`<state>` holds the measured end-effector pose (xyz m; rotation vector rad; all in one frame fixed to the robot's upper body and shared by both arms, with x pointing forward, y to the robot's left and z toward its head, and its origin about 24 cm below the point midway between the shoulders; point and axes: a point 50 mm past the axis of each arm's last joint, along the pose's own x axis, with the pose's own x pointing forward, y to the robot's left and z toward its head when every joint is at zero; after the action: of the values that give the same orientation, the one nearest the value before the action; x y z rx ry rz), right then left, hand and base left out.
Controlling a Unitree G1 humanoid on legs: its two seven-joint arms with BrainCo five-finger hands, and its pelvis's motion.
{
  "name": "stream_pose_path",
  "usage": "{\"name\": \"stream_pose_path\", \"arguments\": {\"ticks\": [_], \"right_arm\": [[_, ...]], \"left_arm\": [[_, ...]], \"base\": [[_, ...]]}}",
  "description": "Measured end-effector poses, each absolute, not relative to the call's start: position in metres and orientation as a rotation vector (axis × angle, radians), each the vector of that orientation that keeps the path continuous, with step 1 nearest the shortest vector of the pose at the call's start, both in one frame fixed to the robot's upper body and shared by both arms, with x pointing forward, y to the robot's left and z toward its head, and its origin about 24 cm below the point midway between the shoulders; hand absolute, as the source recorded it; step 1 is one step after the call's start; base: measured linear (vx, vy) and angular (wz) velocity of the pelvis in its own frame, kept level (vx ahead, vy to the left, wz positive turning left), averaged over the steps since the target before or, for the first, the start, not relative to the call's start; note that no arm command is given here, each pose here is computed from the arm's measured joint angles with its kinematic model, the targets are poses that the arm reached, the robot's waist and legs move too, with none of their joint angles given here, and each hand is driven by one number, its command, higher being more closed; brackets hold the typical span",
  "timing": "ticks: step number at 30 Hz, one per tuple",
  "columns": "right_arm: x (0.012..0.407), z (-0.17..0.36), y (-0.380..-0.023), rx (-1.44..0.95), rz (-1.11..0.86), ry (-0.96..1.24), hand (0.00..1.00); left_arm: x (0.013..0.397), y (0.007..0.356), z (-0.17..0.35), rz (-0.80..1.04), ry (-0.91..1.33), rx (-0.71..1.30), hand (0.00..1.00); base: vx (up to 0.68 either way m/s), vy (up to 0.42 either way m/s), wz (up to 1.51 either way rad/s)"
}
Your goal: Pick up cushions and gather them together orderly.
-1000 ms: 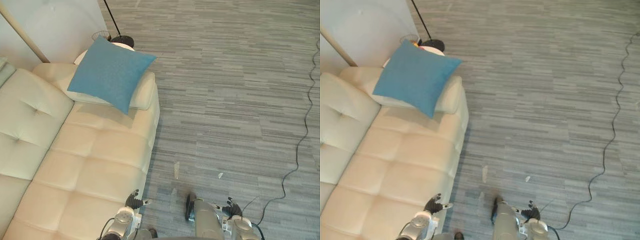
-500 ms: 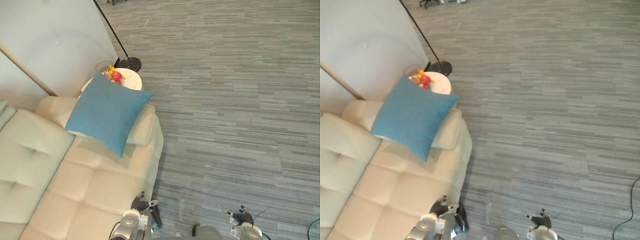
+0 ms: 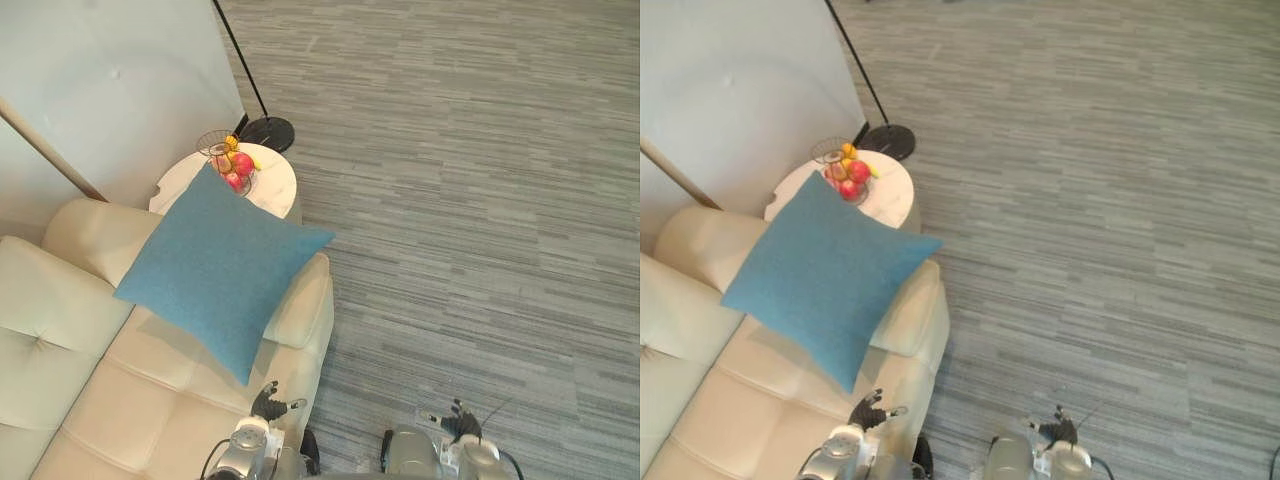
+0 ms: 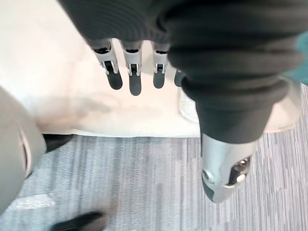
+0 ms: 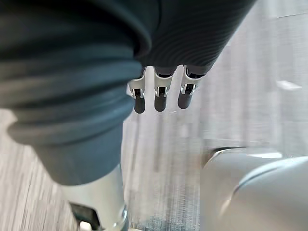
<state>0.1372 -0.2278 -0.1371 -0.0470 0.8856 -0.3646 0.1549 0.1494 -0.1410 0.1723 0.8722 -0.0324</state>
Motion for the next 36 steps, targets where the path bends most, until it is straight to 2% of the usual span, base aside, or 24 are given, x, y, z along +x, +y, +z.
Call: {"name": "stream_pose_path", "arguments": {"ticks": [5,11,21,25,31,36], "right_arm": [[0.127,-0.138,-0.236,-0.065,-0.382,0.906,0.00],[0.113,-0.142,-0.241,-0.047,-0.419,0.933,0.00],[0.095,-0.148,-0.236,-0.015,-0.423,0.985,0.00],[0.071,-0.153,-0.236,-0.020,-0.430,1.049,0.00],[0.088,-0.153,-0.225,-0.022,-0.364,1.025,0.00],[0.080,-0.157,-0.217,0.000,-0.362,1.060,0.00]], "left_arm": [[0.145,0.134,-0.146,-0.034,0.909,0.114,0.00],[0.142,0.137,-0.147,-0.024,0.914,0.109,0.00],[0.138,0.141,-0.149,-0.040,0.936,0.112,0.00],[0.133,0.143,-0.151,-0.038,0.951,0.120,0.00],[0.135,0.162,-0.150,0.002,0.951,0.152,0.00],[0.134,0.171,-0.151,0.031,0.961,0.169,0.00]], "base": [[0.19,-0.317,0.58],[0.03,-0.207,0.94],[-0.04,0.036,0.49],[0.12,0.094,0.50],[0.16,-0.015,0.77],[0.18,-0.201,0.68]]}}
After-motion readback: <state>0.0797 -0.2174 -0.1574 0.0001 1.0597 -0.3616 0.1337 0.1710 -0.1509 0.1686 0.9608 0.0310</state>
